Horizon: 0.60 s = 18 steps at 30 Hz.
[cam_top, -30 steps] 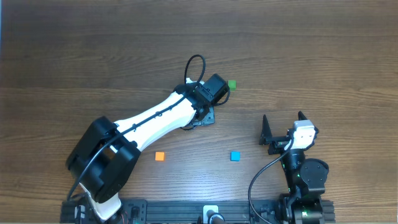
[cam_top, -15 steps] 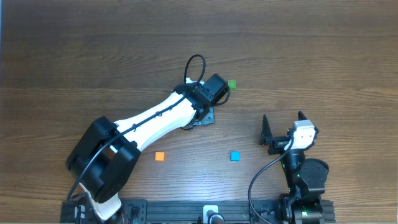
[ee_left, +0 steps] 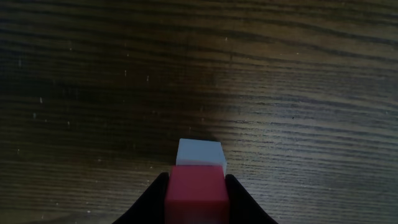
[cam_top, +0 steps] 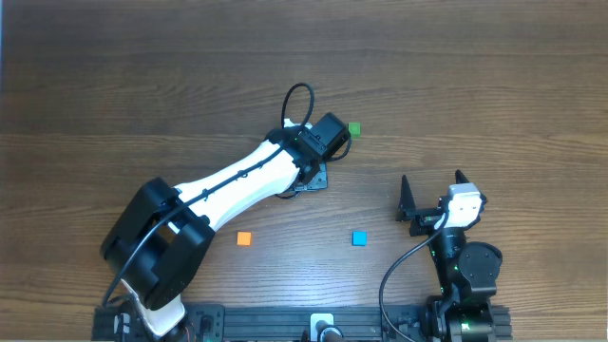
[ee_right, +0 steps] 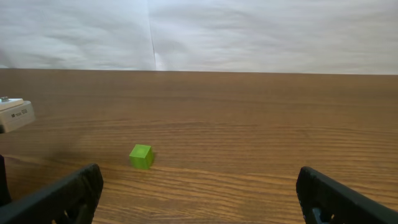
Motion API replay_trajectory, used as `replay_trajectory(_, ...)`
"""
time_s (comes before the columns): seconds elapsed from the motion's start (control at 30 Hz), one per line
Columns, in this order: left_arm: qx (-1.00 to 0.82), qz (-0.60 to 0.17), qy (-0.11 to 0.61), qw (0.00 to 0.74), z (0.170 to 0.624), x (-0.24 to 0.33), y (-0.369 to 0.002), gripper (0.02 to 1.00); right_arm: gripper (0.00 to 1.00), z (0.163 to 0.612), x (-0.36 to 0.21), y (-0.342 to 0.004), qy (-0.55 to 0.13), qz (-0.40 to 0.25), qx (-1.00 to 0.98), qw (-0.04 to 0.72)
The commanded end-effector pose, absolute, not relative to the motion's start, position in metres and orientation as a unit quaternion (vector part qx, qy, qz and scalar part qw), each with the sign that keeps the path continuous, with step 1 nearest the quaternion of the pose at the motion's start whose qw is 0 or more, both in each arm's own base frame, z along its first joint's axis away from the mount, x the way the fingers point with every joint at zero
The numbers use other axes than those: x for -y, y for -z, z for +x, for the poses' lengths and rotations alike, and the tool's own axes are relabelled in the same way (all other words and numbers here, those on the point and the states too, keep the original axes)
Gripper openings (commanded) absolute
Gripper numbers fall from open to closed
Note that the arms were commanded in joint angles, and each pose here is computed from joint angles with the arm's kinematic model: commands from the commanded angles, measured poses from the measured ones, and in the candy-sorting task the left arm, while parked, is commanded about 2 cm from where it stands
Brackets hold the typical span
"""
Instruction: Stack Cubes
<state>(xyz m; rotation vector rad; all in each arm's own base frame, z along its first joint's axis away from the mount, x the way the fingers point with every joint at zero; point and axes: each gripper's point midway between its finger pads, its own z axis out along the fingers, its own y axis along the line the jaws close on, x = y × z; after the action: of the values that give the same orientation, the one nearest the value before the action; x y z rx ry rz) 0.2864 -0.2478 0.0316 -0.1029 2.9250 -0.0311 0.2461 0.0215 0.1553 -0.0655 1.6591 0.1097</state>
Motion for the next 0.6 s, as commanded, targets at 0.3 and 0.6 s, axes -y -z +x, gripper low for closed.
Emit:
replay_trajectory(0.3,-0.993,-0.045,-0.008,0.112,0.2895,0.2398,-0.0240,0.261,0.993,0.2462,-0.0223,-0.1516,-0.050,-0.031,-0.740,0.670)
replay_trajectory(0.6,-0.993,-0.045,-0.006,0.111,0.2890,0.2403,-0.0239,0.288,0.993,0.2462,-0.0223,-0.1516,-0.050,-0.031,-0.740,0.670)
